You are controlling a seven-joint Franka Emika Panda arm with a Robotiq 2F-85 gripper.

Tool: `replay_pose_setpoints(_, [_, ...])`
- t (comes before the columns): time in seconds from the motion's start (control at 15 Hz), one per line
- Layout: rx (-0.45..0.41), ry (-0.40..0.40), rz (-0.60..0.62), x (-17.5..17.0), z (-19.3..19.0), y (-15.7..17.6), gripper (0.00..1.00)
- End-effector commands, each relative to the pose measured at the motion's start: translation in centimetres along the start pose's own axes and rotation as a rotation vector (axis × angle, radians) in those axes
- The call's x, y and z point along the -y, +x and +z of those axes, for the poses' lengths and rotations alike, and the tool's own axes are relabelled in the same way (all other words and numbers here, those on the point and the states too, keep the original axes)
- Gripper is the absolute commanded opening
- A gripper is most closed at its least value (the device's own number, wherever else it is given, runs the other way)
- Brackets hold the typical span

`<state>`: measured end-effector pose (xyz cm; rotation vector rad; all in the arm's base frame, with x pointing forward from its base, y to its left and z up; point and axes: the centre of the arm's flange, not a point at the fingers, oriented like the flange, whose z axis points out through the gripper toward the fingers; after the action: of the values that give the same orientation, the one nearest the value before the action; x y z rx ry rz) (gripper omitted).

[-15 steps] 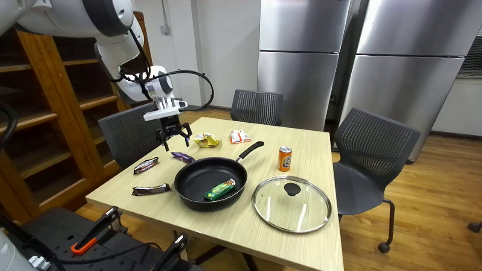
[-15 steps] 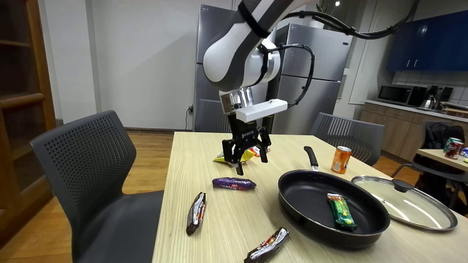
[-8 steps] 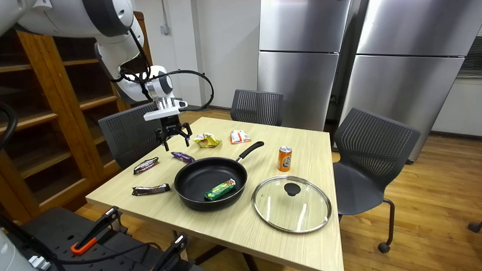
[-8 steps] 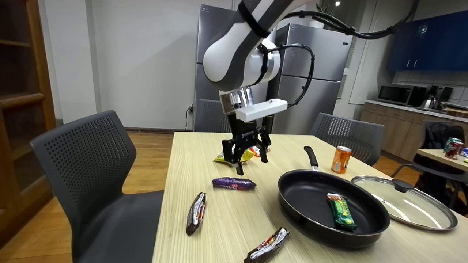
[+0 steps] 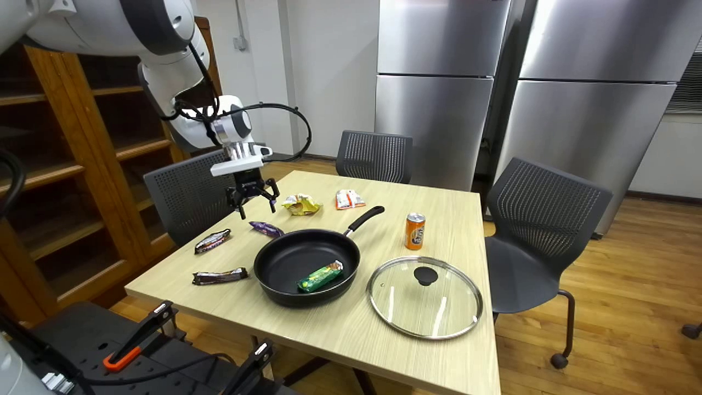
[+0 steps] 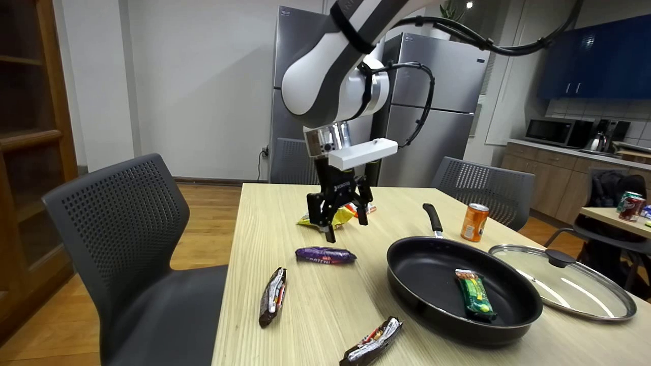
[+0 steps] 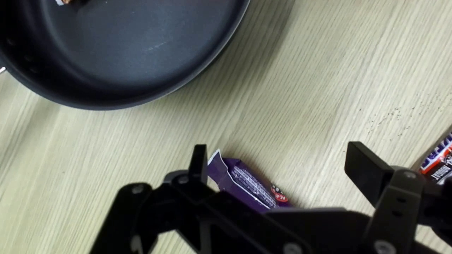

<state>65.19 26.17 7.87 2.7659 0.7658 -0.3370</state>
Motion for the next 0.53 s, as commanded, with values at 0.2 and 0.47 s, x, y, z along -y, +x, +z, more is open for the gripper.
replay_pose_setpoints(0.2, [-0.089, -0.003, -0.200, -1.9, 0.1, 2.5, 1.00])
replay_pose_setpoints(0.47, [-0.104, 0.014, -0.319, -2.6, 1.0, 4.0, 1.00])
